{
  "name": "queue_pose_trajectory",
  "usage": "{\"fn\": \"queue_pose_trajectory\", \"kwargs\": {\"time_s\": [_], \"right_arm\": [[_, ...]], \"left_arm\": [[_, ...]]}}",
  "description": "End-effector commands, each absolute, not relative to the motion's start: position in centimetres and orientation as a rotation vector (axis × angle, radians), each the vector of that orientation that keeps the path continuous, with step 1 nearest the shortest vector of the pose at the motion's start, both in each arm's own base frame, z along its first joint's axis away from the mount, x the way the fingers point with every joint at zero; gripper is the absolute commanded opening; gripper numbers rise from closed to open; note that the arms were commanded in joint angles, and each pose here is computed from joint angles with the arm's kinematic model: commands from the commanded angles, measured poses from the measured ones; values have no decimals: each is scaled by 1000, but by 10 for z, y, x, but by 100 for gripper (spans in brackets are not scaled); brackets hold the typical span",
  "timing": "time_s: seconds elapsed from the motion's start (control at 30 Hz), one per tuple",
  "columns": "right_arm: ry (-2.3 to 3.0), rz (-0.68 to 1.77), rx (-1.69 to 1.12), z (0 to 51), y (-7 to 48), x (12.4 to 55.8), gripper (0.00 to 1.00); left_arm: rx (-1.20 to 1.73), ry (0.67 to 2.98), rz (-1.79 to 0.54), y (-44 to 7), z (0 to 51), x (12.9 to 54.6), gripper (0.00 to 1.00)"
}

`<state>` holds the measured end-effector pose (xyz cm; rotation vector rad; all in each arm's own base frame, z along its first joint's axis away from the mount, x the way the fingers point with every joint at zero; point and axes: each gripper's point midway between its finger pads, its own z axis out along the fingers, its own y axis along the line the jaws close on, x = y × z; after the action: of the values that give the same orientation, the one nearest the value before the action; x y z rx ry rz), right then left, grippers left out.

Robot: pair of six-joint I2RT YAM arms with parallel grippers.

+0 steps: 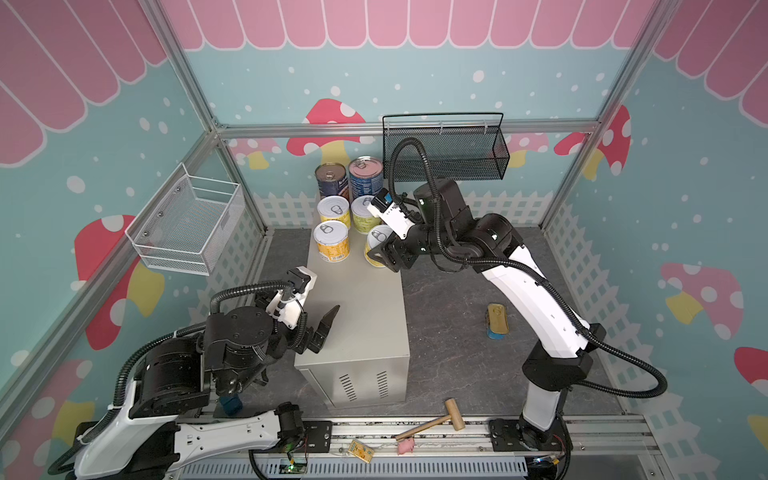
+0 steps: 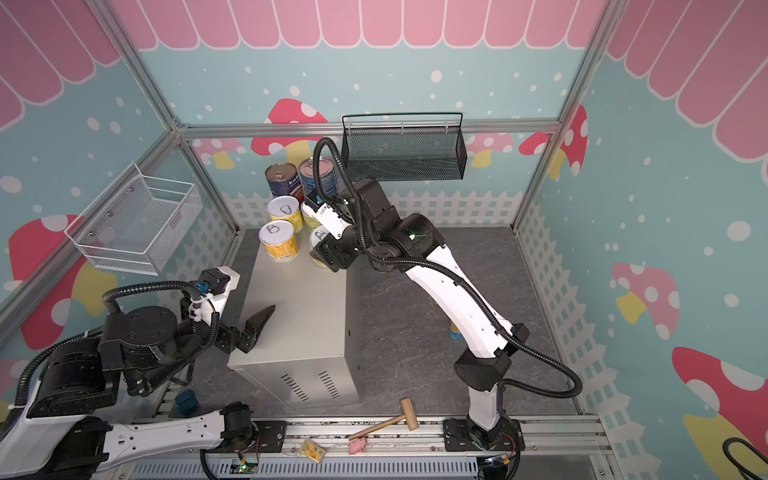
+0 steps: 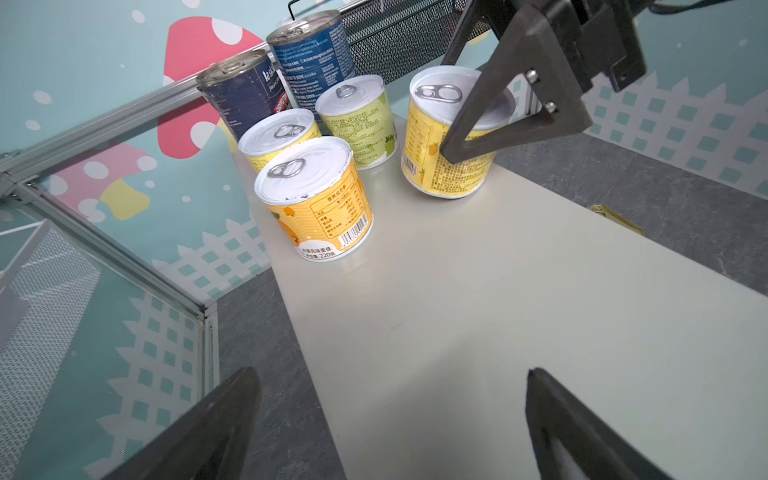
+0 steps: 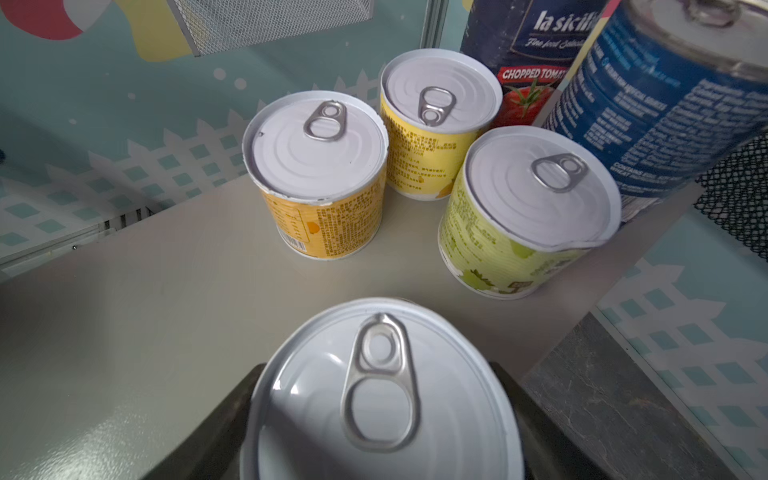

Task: Place and organize the canned foods onto the counter
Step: 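Lift the white-lidded yellow can with the right gripper up to the counter, then set the yellow can beside the other cans and open the right gripper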

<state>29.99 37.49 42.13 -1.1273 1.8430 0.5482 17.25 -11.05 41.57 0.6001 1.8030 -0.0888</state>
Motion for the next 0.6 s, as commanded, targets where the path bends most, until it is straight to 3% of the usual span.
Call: {"fn": "queue_pose_trajectory", "kwargs": {"time_s": [0.0, 0.57], "right_arm": [[1795, 580, -1139, 433, 380, 297, 66], [1737, 630, -1124, 434, 403, 310, 84]], "left_arm": [[562, 1764, -44, -103, 429, 178, 99], [533, 1780, -47, -111, 420, 192, 99]]}}
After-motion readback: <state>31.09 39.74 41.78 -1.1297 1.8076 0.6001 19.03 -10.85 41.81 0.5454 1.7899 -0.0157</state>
